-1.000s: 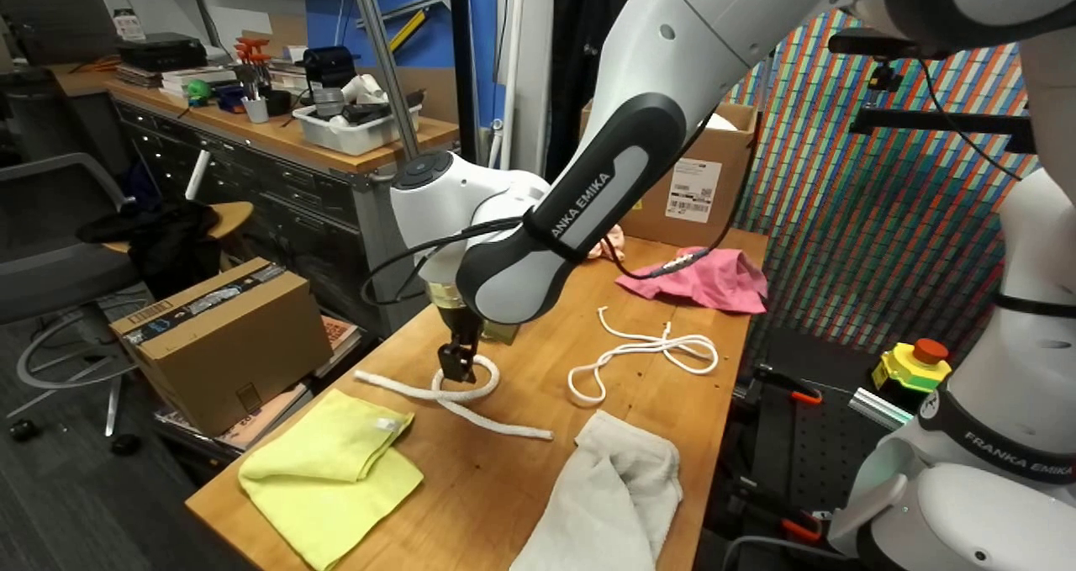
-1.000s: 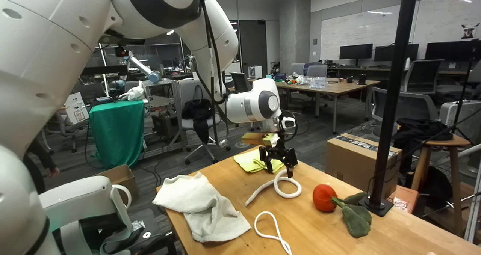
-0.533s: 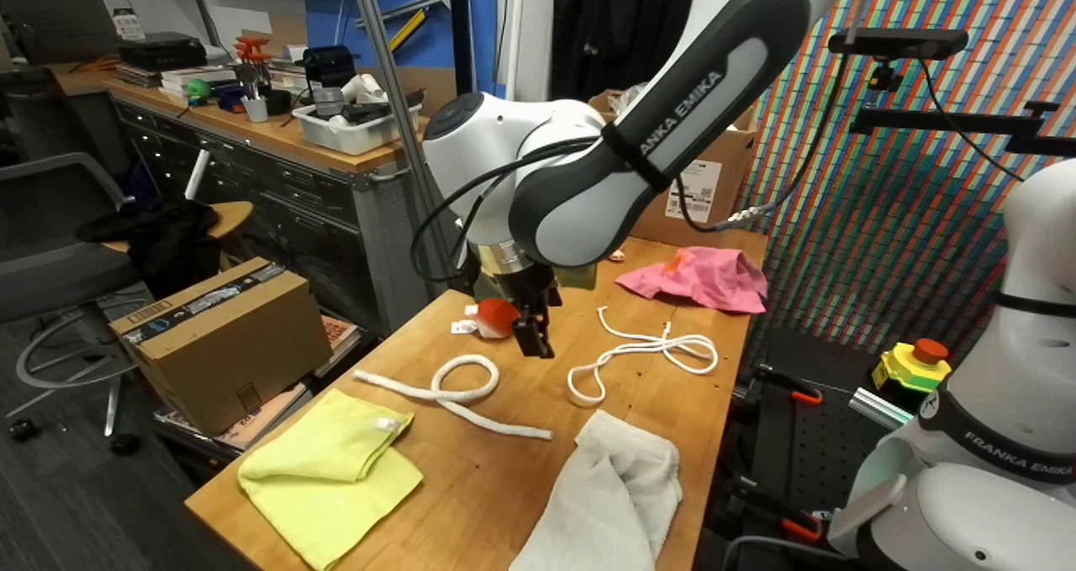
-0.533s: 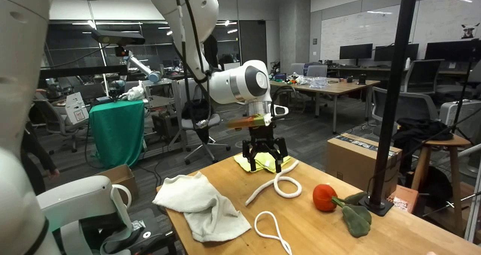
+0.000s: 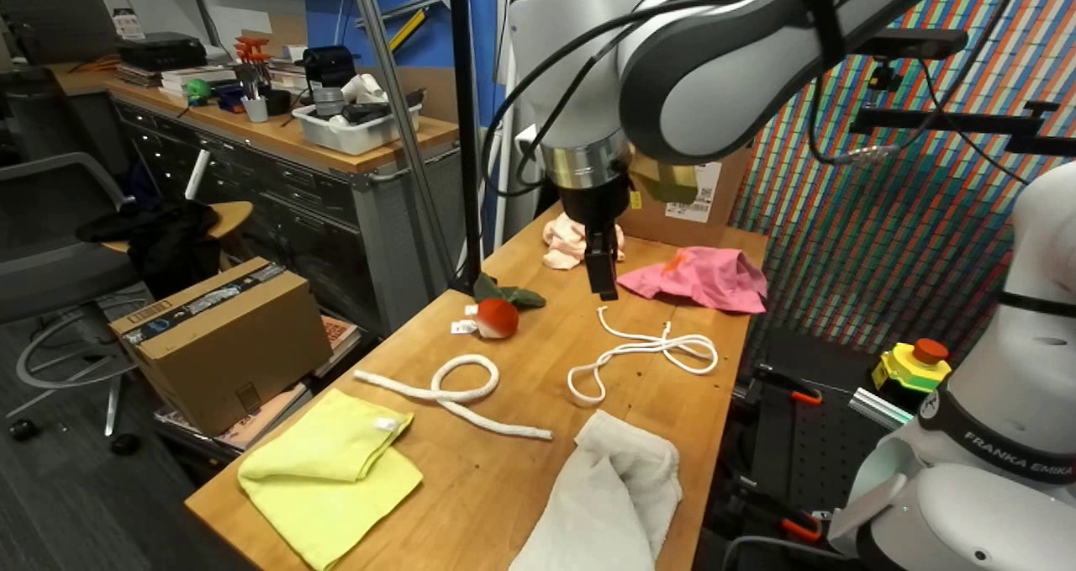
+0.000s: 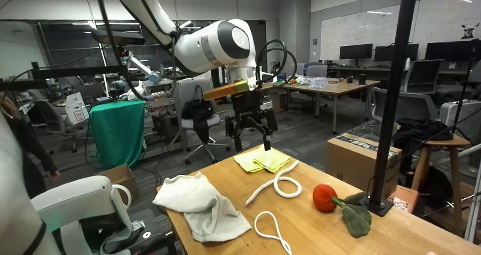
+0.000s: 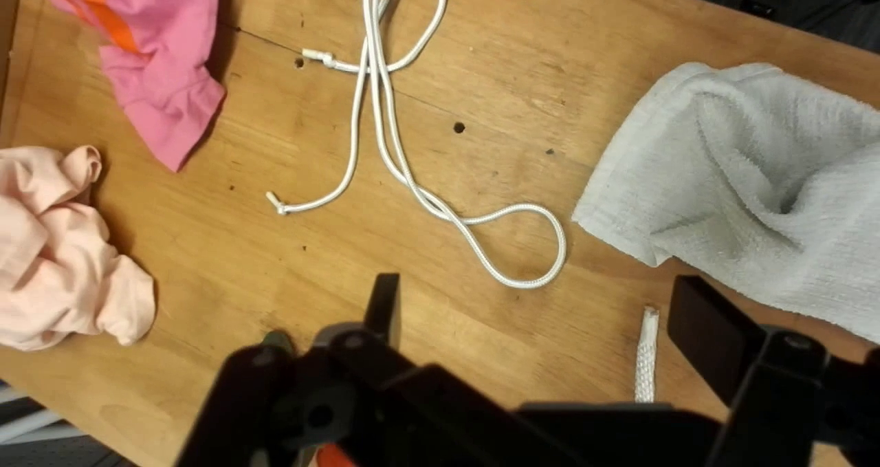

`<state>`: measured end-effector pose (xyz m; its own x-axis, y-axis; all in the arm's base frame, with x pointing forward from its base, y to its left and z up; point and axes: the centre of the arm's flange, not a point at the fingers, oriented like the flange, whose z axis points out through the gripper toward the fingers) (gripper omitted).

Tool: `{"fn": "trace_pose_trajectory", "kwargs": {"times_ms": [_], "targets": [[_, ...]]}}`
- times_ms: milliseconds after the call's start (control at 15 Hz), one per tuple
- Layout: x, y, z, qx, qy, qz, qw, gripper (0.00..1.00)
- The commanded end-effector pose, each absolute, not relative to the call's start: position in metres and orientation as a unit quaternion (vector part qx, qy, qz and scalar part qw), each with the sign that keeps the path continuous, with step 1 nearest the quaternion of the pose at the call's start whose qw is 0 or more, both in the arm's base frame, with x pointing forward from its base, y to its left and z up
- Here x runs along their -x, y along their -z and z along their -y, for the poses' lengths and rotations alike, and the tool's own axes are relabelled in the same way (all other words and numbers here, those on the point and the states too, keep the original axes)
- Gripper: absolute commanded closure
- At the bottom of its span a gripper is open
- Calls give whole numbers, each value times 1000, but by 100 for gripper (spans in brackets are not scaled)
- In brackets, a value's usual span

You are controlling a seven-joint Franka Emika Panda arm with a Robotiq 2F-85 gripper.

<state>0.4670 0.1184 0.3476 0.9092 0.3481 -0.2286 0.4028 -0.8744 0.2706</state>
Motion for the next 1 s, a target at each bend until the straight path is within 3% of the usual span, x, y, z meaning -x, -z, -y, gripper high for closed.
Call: {"fn": "trace_pose_trajectory", "kwargs": {"times_ms": [0,533,600,667,933], "targets": [[-412,-404,-84,-971,7,-195,138,0],[-345,-468,-3,-974,-154,-147,80,0],[-337,-470,8,-974,-163,-145,67,0],[-370,-460,-15,-978,-126,-141,91,0],[-346,-467,2,-976,-149,-139,75,0]]}}
